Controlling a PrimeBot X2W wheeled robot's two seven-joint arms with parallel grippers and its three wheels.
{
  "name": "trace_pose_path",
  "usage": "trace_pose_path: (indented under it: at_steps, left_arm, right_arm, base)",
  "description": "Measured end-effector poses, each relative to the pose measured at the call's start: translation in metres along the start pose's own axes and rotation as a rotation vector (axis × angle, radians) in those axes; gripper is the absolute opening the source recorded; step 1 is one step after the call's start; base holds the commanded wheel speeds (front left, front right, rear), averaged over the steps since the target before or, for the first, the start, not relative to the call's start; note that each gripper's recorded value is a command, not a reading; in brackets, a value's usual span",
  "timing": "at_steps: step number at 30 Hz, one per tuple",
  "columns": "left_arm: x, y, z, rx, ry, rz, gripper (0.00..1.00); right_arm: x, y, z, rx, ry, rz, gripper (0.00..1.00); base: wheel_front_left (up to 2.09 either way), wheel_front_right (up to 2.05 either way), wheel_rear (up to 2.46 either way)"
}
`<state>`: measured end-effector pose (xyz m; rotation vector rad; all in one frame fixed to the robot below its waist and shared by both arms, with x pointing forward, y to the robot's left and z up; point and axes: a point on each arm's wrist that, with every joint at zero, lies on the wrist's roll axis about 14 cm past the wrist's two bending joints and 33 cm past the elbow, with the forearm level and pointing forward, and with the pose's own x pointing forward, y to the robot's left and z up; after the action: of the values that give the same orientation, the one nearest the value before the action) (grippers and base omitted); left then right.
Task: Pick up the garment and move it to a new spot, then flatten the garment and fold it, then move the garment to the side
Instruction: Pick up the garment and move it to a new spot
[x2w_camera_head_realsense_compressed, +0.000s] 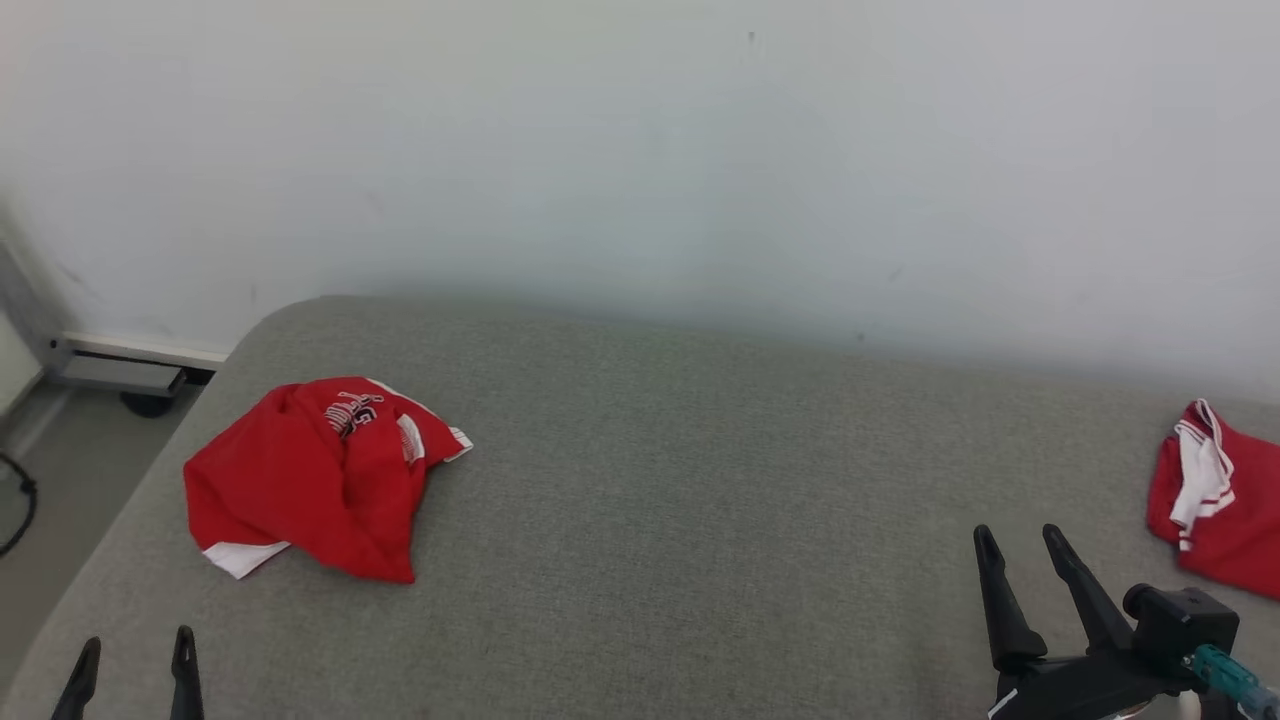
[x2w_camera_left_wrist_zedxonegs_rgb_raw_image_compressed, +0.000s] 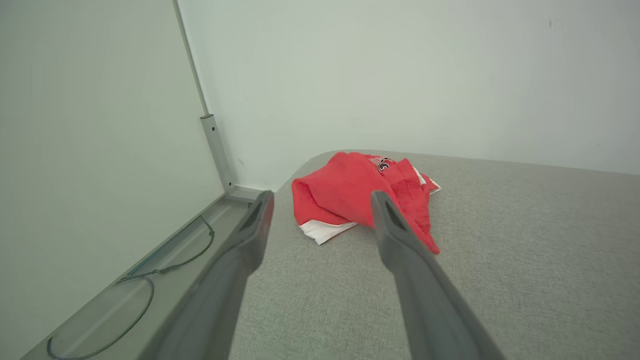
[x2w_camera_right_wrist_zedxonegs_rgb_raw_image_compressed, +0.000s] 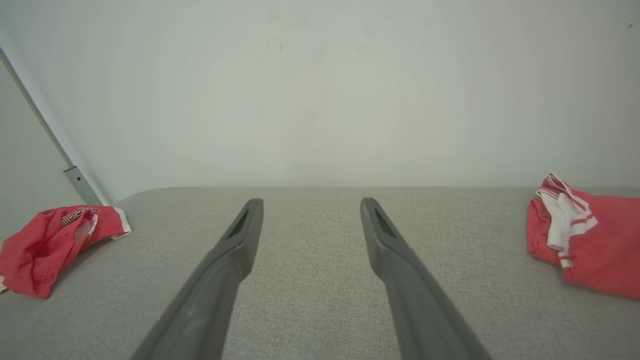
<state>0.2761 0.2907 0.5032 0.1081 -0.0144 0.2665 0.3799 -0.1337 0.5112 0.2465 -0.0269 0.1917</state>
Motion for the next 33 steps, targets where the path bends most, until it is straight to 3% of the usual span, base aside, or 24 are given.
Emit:
trace_pose_path:
  at_steps: [20, 33]
  left_arm:
    - [-0.065, 0.073, -0.007, -0.016, 0.017, 0.250, 1.00]
    - [-0.078, 0.085, -0.009, -0.022, 0.027, 0.310, 1.00]
  right_arm:
    - [0.030, 0.089, -0.024, -0.008, 0.079, 0.257, 1.00]
    - [0.044, 0.113, -0.034, -0.001, 0.109, 0.326, 1.00]
  base:
    - [0.00, 0.00, 0.00]
    - [0.00, 0.00, 0.00]
